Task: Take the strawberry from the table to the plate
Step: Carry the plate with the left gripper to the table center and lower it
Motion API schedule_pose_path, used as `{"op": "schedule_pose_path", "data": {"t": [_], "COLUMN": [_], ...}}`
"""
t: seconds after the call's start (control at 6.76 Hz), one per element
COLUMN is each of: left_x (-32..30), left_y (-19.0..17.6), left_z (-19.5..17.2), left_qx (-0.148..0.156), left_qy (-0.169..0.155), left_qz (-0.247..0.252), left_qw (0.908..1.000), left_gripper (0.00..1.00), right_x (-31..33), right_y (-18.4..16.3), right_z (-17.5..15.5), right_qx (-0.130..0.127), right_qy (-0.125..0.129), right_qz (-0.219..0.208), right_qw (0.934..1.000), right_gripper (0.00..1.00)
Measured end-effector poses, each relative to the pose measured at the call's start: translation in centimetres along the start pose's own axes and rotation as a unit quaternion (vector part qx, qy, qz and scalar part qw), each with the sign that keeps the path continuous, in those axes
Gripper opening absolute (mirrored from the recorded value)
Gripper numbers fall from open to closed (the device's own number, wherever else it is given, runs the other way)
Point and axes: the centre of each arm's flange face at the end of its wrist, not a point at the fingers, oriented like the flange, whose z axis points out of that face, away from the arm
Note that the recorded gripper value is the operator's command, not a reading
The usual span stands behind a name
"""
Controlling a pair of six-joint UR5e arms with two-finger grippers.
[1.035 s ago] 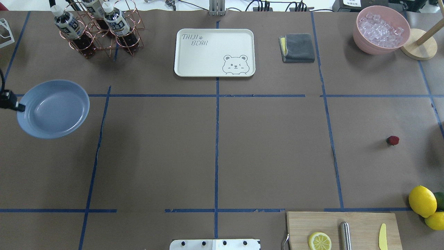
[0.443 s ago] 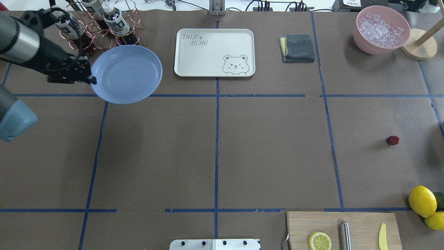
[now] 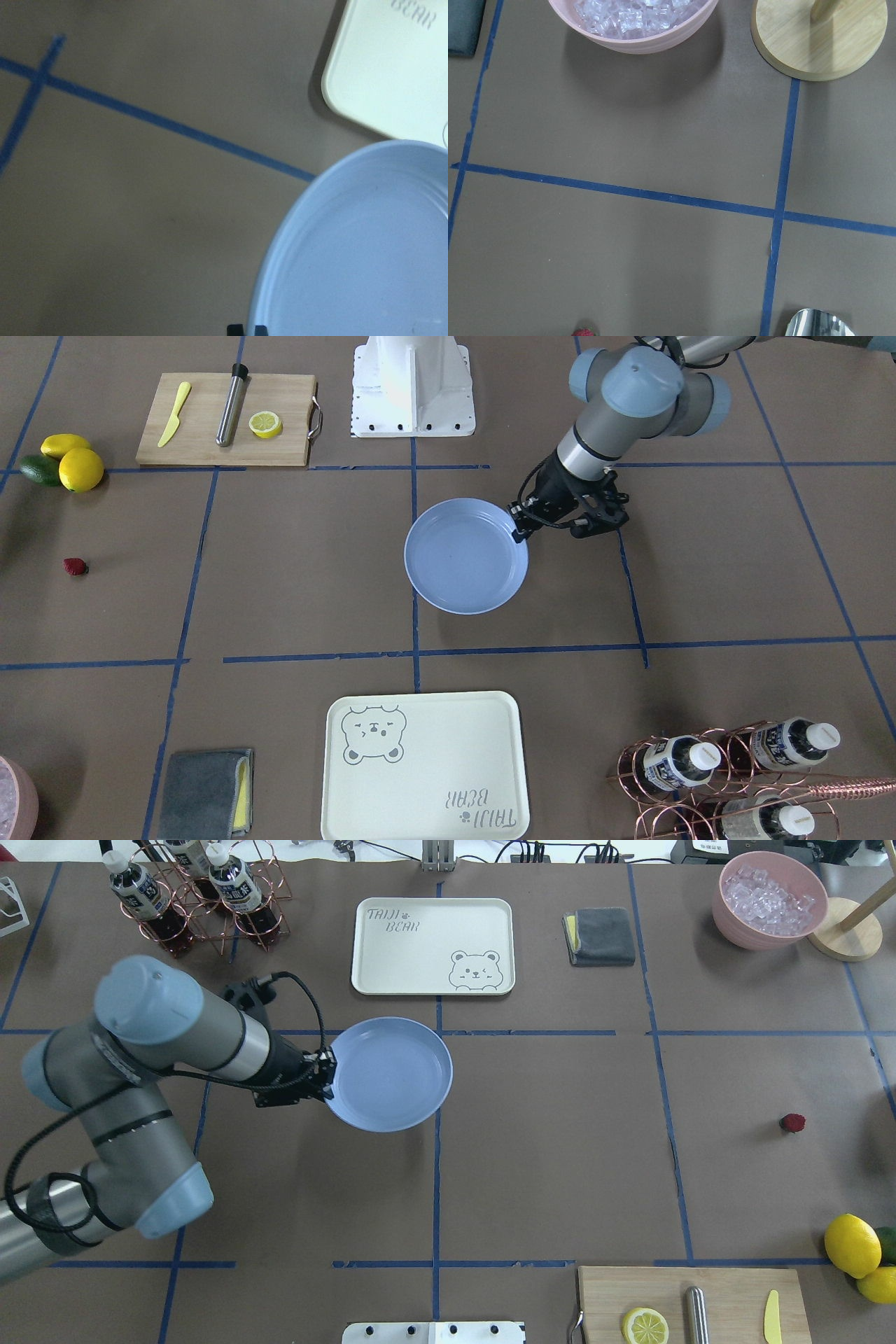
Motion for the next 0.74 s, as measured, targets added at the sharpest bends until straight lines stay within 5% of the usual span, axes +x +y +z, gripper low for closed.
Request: {"op": "schedule_pose_path", "data": {"t": [0.44,0.59,0.74], "left_x": [-0.5,-0.5,-0.3], "left_y": [4.7,5.1,5.3], "left_z": [7.1,7.7,7.7], "left_qx": [-0.015,-0.018,-0.020], "left_qy": [0.001,0.002,0.005], "left_qz": [-0.005,-0.003,0.000], "left_qw": [0.9999,0.9998,0.9998], "left_gripper": [0.00,0.79,1.00], "right_x": [-0.2,-0.3,-0.3], "right_y": [0.0,0.0,0.0], "right_z": [0.2,0.2,0.2], "right_qx": [-0.002,-0.002,-0.002], "right_qy": [-0.002,-0.003,-0.004], "right_qz": [0.015,0.016,0.015], "right_qw": [0.9999,0.9999,0.9999], "right_gripper": [1.00,1.00,1.00]}}
